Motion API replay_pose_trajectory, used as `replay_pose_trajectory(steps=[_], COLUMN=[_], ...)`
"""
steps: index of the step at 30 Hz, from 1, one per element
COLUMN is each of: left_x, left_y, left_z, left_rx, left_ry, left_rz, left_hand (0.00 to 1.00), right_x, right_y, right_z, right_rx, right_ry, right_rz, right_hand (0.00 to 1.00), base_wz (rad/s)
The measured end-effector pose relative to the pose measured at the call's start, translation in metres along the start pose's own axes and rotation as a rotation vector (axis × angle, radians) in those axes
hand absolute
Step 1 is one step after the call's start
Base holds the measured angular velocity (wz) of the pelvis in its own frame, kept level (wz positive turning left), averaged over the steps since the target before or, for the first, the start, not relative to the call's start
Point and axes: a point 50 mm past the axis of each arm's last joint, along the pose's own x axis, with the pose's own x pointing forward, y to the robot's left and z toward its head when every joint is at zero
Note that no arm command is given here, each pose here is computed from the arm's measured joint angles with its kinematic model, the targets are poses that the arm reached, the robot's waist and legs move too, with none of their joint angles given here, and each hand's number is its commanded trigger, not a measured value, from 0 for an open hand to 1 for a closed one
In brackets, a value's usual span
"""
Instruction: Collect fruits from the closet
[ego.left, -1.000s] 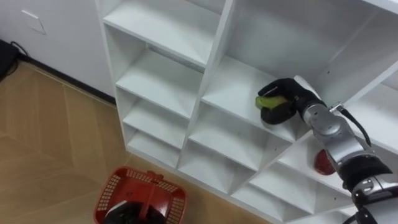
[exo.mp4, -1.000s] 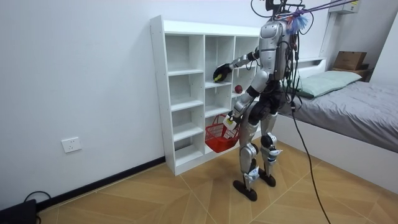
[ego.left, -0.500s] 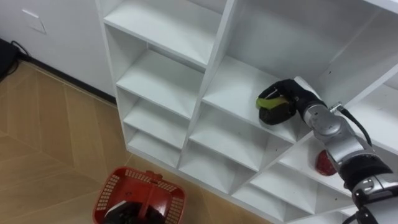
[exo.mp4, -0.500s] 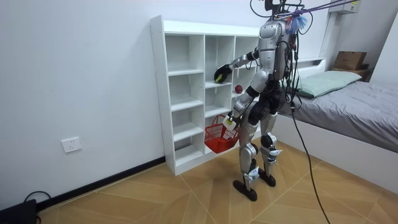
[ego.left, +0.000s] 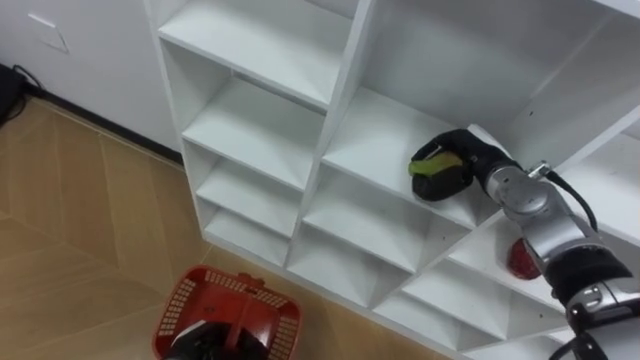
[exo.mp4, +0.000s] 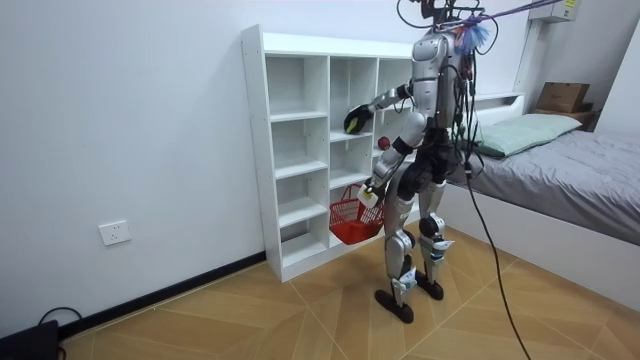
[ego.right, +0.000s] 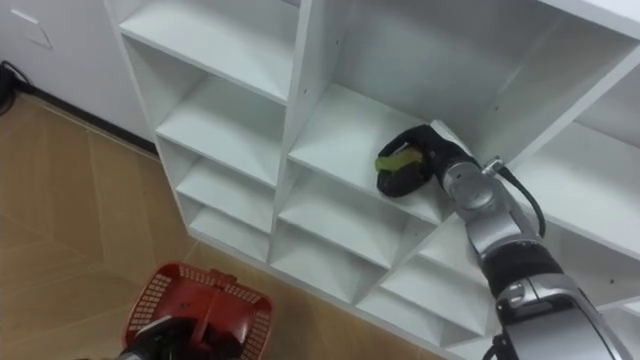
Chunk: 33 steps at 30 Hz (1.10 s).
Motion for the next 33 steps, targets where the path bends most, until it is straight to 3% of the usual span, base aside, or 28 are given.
replay_pose_trajectory(steps=[8,16,19,24,33], left_x=[0.005,0.006,0.007,0.009,0.011], left_y=[-0.015,-0.018,-0.020,-0.028,-0.031], left_z=[0.001,0.002,0.000,-0.002,0.007], left_rx=[-0.022,-0.023,-0.020,-0.023,-0.012], left_ry=[-0.010,-0.022,-0.015,-0.007,-0.044], left_rz=[-0.016,-0.003,0.002,-0.019,-0.055], left_hand=[1.00,1.00,1.00,1.00,1.00], right_x=[-0.015,-0.030,-0.039,-0.060,-0.064], right_y=[0.021,0.047,0.061,0.106,0.126], right_z=[0.005,0.005,0.004,-0.038,-0.033], right_rx=[-0.056,-0.047,-0.068,-0.076,-0.158], right_ry=[-0.097,-0.163,-0.190,-0.019,-0.023], right_rz=[0.008,0.050,0.100,0.314,0.401], right_hand=[1.00,1.00,1.00,1.00,1.00], base_wz=[-0.10,-0.10,-0.16,-0.18,-0.11])
